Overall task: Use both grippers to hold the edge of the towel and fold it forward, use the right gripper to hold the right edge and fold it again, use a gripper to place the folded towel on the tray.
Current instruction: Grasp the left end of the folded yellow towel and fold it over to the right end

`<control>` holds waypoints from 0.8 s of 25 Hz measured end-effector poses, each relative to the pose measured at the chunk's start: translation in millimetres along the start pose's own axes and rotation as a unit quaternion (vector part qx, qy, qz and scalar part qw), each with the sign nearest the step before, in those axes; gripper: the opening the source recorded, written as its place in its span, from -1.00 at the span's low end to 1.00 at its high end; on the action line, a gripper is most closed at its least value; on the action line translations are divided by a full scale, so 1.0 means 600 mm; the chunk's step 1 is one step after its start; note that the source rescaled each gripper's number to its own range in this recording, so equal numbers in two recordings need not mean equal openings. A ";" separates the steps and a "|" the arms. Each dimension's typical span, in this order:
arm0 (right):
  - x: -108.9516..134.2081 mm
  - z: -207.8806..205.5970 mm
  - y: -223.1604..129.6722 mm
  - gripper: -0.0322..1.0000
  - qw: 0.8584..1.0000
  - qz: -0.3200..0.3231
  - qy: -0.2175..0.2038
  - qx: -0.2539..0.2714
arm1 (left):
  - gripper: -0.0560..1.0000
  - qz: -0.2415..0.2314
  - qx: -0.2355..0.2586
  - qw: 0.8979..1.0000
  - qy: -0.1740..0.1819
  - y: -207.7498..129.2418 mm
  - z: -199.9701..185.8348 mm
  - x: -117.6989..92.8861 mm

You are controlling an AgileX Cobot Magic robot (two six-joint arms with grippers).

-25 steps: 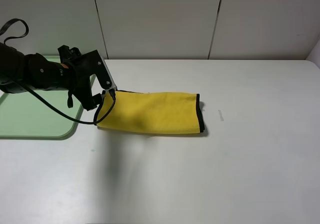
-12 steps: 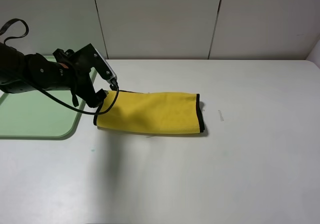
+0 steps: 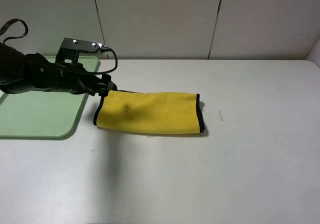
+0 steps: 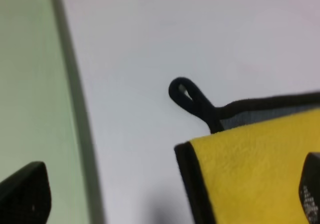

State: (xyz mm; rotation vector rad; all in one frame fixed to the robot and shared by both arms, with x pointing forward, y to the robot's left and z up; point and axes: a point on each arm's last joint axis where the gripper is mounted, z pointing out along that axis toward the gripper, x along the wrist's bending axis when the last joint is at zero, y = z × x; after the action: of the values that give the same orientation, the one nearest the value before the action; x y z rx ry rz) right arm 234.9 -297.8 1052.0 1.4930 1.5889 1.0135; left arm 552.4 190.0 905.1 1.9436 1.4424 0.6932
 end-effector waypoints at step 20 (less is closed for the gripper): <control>0.000 0.000 0.000 1.00 1.000 0.000 0.000 0.000 | 0.99 -0.148 0.125 0.981 -0.015 -0.046 0.033 -0.010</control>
State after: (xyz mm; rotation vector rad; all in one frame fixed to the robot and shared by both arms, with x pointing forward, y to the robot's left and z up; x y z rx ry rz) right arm 235.0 -297.8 1052.1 1.4926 1.5883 1.0139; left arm 547.6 187.1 871.1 1.8526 1.8229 0.3601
